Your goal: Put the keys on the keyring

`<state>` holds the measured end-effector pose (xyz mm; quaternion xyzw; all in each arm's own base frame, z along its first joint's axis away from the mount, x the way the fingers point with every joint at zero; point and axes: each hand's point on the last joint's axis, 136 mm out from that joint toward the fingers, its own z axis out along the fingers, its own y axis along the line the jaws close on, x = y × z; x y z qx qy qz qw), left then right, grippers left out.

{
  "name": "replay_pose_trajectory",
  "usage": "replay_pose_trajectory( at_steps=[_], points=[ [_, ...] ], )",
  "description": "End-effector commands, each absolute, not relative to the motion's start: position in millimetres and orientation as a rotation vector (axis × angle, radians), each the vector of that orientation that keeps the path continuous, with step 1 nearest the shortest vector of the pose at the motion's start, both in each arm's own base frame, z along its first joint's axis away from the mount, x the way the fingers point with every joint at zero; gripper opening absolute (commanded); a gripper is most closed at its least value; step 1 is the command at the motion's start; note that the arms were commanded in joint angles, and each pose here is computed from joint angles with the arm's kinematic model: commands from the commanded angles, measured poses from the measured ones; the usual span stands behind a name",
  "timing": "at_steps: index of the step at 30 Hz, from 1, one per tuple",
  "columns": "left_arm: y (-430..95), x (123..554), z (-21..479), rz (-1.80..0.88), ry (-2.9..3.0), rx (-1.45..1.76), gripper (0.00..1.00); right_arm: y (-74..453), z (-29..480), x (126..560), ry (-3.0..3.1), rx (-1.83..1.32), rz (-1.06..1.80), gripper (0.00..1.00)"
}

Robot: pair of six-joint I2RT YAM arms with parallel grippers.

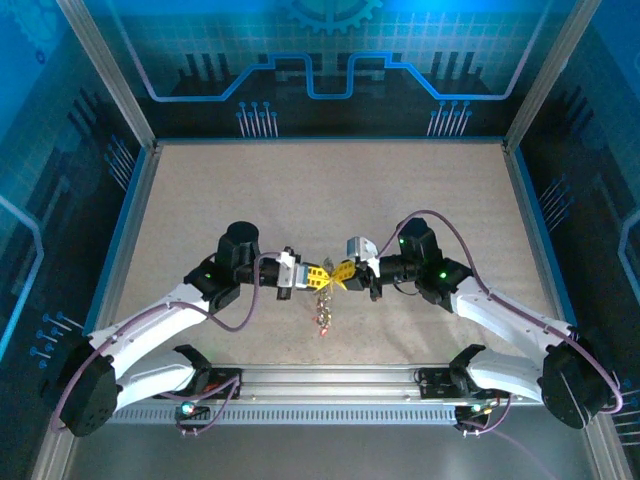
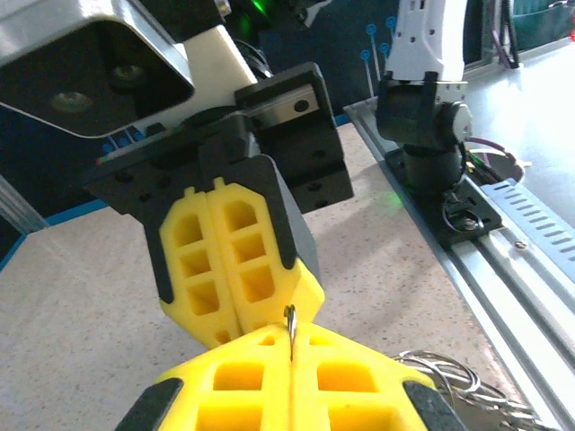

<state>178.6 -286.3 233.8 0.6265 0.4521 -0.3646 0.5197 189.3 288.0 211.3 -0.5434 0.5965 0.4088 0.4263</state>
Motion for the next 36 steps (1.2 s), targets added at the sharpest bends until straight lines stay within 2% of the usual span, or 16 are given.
replay_pose_trajectory(
  at_steps=[1,16,17,19,22,36],
  points=[
    [-291,152,257,-0.994,0.91,1.576,0.0,287,235,193,1.44,-1.349,0.973,0.0],
    [-288,197,233,-0.707,1.098,1.503,0.0,271,239,175,1.404,-1.401,0.891,0.0],
    [-288,197,232,-0.71,1.097,1.501,0.0,270,236,178,1.418,-1.394,0.877,0.02],
    [-289,195,234,-0.721,1.089,1.499,0.0,267,226,185,1.455,-1.358,0.833,0.19],
    [-289,192,239,-0.74,1.073,1.493,0.0,263,217,194,1.478,-1.289,0.792,0.28],
    [-289,184,252,-0.769,1.018,1.479,0.0,286,198,185,1.437,-1.295,0.842,0.36]
  ],
)
